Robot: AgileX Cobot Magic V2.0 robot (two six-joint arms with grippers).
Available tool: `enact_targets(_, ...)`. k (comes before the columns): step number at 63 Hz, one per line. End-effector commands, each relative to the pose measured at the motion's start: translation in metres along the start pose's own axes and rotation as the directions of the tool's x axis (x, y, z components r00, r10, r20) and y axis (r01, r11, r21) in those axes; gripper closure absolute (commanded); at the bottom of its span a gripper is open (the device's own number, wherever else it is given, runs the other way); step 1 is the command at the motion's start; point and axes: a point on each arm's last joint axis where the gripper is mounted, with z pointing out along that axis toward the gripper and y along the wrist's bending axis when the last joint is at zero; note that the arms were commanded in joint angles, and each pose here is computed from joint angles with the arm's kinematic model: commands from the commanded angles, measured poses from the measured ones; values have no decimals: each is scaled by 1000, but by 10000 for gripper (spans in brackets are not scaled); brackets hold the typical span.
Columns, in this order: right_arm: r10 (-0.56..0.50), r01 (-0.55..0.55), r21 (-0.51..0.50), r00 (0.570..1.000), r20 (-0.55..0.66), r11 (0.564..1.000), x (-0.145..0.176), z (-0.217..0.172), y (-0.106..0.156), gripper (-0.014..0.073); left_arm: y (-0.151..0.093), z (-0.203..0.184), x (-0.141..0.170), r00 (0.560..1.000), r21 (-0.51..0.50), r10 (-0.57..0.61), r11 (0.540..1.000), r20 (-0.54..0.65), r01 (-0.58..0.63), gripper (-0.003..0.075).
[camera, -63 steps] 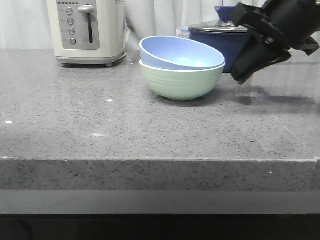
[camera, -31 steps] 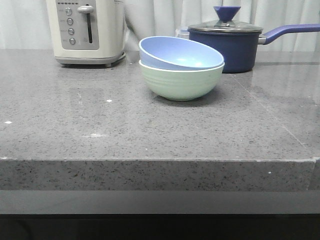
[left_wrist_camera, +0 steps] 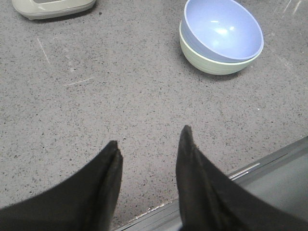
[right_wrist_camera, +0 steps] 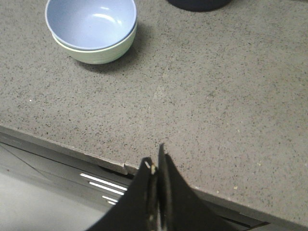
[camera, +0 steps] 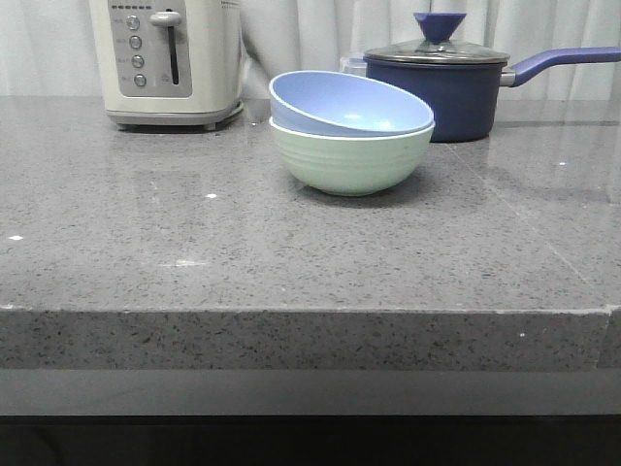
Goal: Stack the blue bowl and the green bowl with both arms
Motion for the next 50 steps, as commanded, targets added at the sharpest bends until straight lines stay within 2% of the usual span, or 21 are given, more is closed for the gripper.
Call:
enact_targets(1,17,-19,21,993,120,1000,-1,-11,-1,649,-2,-5,-12,996,15,-8,1000,94,6,439)
enact_targets(11,19,-27,59,992,126,998,15,-13,-5,649,-2,-5,-12,996,15,-8,1000,94,6,439)
enact_targets(26,20,-27,59,993,120,998,16,-11,-5,649,-2,-5,-12,996,15,-8,1000,94,6,448)
enact_targets(28,20,-27,59,993,120,998,16,-11,-5,649,-2,-5,-12,996,15,-8,1000,94,6,469)
enact_targets(33,21,-27,59,993,115,998,17,-11,-5,649,-2,-5,-12,996,15,-8,1000,94,6,586)
enact_targets(41,21,-27,59,993,114,998,17,-11,-5,649,-2,-5,-12,996,15,-8,1000,94,6,732)
enact_targets(50,21,-27,59,993,114,998,17,-11,-5,649,-2,-5,-12,996,15,-8,1000,94,6,740)
